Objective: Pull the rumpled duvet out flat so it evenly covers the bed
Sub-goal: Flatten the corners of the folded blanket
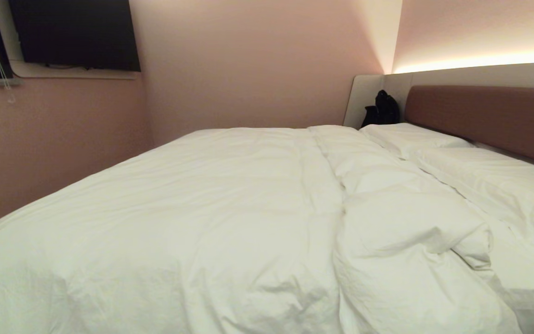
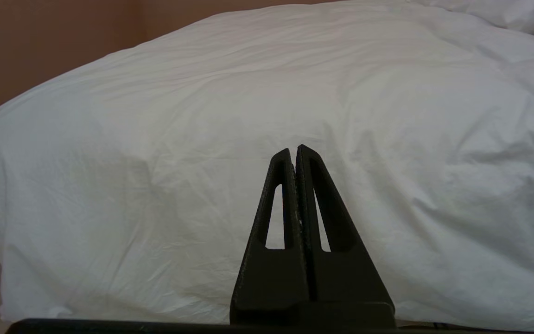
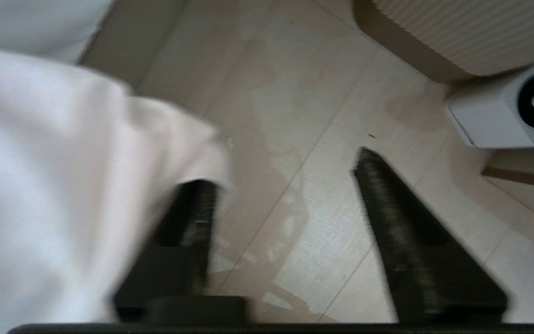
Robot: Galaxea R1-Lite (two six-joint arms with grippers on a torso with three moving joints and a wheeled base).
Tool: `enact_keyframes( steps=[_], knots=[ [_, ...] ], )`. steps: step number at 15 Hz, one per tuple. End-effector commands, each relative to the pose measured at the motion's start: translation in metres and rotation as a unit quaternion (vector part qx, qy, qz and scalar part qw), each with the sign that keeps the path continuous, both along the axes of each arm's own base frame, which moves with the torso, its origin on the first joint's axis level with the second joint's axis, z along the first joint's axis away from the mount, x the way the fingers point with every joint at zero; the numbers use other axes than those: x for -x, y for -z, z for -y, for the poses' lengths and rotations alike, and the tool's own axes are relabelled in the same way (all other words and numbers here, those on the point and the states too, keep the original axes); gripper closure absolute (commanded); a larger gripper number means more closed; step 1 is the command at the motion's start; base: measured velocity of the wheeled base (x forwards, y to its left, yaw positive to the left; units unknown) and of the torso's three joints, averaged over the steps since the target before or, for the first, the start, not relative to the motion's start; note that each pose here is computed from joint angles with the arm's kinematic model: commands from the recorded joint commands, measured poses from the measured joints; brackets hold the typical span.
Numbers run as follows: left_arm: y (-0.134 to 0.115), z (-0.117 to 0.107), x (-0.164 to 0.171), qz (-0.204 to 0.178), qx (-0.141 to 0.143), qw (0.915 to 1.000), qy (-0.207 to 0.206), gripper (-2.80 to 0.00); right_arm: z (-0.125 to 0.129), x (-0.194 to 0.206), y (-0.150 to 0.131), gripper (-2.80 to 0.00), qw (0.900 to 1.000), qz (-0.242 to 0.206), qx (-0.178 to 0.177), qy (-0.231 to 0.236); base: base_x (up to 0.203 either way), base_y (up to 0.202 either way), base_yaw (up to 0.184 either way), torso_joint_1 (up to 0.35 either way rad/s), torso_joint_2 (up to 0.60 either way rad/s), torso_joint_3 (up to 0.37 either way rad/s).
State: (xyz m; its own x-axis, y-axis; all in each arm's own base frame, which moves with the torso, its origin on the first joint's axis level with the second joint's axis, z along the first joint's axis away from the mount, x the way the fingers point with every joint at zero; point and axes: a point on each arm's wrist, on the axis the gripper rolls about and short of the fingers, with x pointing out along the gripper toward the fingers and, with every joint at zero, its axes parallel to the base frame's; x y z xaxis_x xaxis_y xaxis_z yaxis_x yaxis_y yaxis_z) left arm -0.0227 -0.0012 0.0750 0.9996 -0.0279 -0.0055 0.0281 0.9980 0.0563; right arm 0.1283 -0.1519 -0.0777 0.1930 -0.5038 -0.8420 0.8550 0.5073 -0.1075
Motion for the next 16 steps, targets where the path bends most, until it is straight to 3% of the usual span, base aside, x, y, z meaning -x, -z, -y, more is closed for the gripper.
enact_keyframes(
  steps=[1,10,14,16],
  knots=[
    [0.000,0.000,0.000,0.000,0.000,1.0000,0.000,0.00,-0.008,-0.009,0.001,0.00,1.000,0.014,-0.004,-0.007,0.000,0.000,0.000,0.000,0.00,0.000],
    [0.000,0.000,0.000,0.000,0.000,1.0000,0.000,0.00,-0.028,-0.027,-0.011,0.00,0.999,0.044,-0.012,-0.020,0.000,0.000,0.000,0.000,0.00,0.000],
    [0.000,0.000,0.000,0.000,0.000,1.0000,0.000,0.00,-0.026,-0.034,-0.041,0.00,0.994,0.100,0.027,-0.028,0.000,0.000,0.000,0.000,0.00,0.000],
    [0.000,0.000,0.000,0.000,0.000,1.0000,0.000,0.00,-0.029,-0.041,-0.070,0.00,0.984,0.155,0.067,-0.046,0.000,0.000,0.000,0.000,0.00,0.000]
  ],
)
